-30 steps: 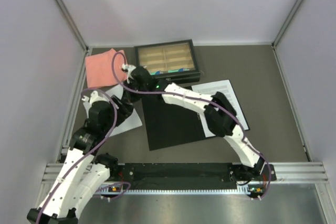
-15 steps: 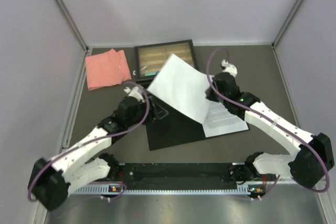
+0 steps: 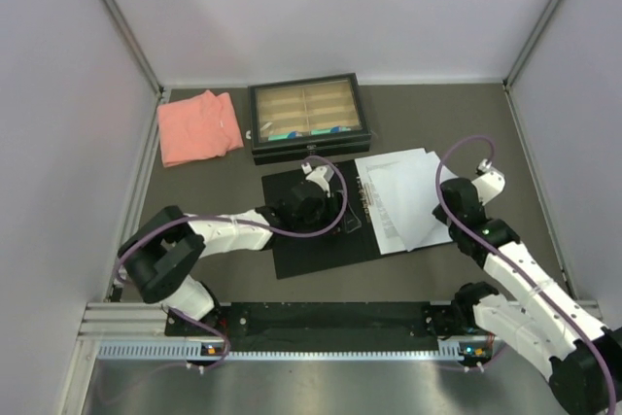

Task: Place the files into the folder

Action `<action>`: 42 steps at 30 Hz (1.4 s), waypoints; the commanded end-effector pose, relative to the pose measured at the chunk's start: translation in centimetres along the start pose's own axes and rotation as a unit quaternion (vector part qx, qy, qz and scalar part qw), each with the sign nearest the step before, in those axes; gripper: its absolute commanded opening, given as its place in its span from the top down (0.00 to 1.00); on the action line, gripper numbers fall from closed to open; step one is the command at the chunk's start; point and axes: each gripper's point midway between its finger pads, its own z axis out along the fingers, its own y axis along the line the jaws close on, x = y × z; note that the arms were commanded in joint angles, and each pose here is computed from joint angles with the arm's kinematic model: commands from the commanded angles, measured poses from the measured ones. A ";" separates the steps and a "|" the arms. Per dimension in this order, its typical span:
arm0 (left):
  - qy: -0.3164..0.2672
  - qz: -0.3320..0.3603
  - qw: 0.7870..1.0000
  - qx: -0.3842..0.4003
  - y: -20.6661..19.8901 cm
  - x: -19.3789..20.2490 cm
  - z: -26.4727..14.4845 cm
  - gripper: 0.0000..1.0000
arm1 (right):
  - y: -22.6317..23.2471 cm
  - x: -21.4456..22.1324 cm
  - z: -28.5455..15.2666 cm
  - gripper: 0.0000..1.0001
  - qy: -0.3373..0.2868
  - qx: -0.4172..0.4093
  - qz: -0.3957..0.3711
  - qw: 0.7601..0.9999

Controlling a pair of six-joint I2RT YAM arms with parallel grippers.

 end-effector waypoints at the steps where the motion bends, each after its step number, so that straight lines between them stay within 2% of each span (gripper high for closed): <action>1: -0.039 0.003 0.999 0.037 -1.4 -1.4 1.2 0.28 | -1.4 0.7 1.2 1.00 -0.017 0.028 0.043 0.999; 6: -0.040 -0.003 0.999 0.032 -0.5 -0.8 1.3 0.28 | -1.4 2.4 1.6 1.00 0.002 0.014 0.058 0.998; 13: -0.066 -0.018 0.997 0.028 0.5 -0.7 1.0 0.28 | -1.1 5.2 2.1 1.00 0.021 -0.027 0.121 0.992; 22: -0.085 -0.030 0.996 0.024 1.0 -1.0 0.9 0.28 | -1.4 4.8 2.0 1.00 -0.003 -0.032 0.161 0.986; 42: -0.081 -0.028 0.996 0.025 1.1 -0.8 1.0 0.28 | -0.5 6.0 2.7 1.00 -0.004 -0.024 0.171 0.985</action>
